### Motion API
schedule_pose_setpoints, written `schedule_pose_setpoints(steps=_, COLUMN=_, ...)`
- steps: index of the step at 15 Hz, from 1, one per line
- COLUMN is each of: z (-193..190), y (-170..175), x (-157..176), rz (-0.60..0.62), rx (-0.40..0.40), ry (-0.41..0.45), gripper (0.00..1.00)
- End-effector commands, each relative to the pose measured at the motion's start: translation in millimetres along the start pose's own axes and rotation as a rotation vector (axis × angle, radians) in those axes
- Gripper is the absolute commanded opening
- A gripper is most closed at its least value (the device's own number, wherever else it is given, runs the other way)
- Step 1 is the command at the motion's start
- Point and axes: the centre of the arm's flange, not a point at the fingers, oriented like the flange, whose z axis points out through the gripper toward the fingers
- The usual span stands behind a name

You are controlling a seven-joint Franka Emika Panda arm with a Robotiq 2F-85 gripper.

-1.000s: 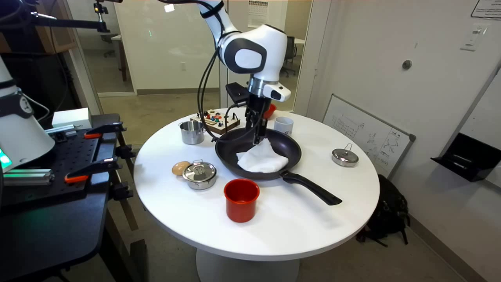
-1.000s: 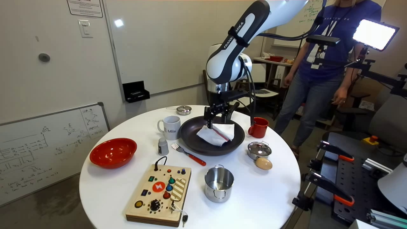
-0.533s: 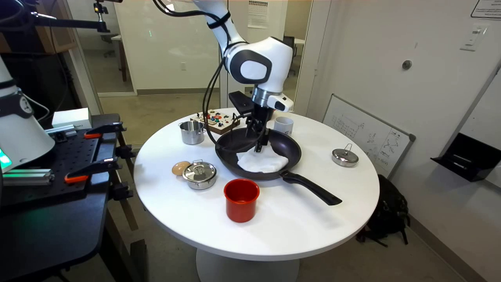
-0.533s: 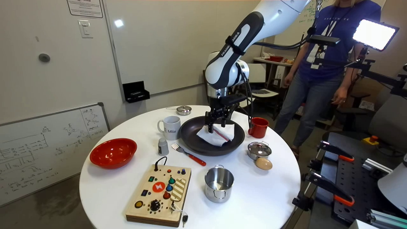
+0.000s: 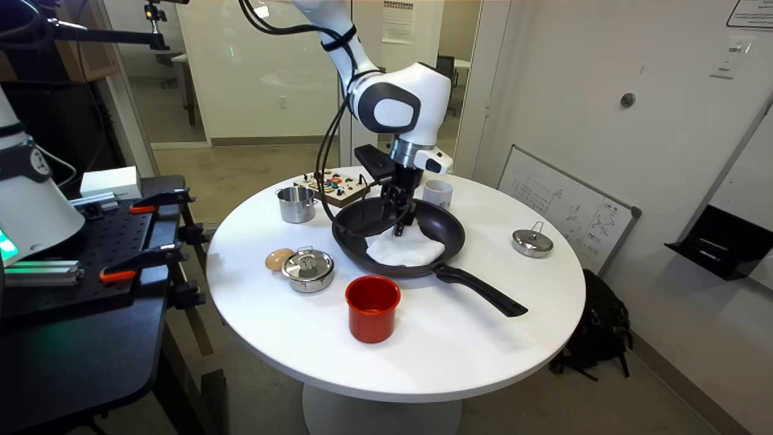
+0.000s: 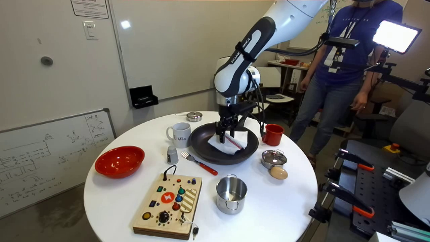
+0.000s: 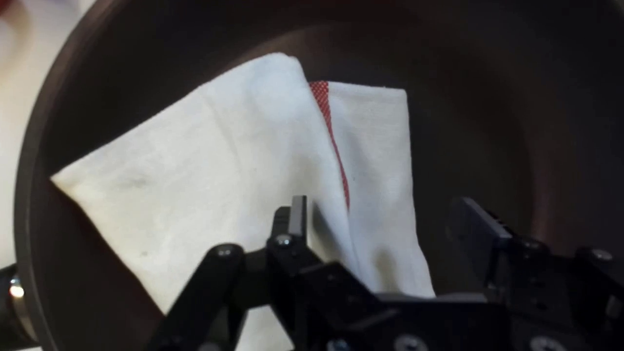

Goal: Use the white towel to wipe the pan

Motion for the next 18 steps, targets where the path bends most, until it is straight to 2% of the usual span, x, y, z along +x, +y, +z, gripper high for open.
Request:
schedule_pose_setpoints(steps=1, z=2.7, y=1.7, x=11.9, rz=-0.022, rx=-0.013, ry=-0.014, gripper=0.45)
schedule_pose_setpoints(steps=6, z=5.7, y=5.6, x=15.6, rz=-0.008, rx=-0.010, ry=-0.018, gripper=0.07)
schedule_pose_setpoints(steps=9, z=9.9, y=9.2, x=20.5, rz=-0.003, rx=-0.011, ry=-0.036, gripper=0.00)
schedule_pose_setpoints(steps=11, z=14.2, y=11.1, x=26.4, rz=-0.004, rx=-0.010, ry=-0.056, gripper=0.05)
schedule_pose_setpoints(steps=18, z=32.6, y=12.3, x=44.6, rz=0.003, rx=-0.010, ry=-0.124, gripper=0.06)
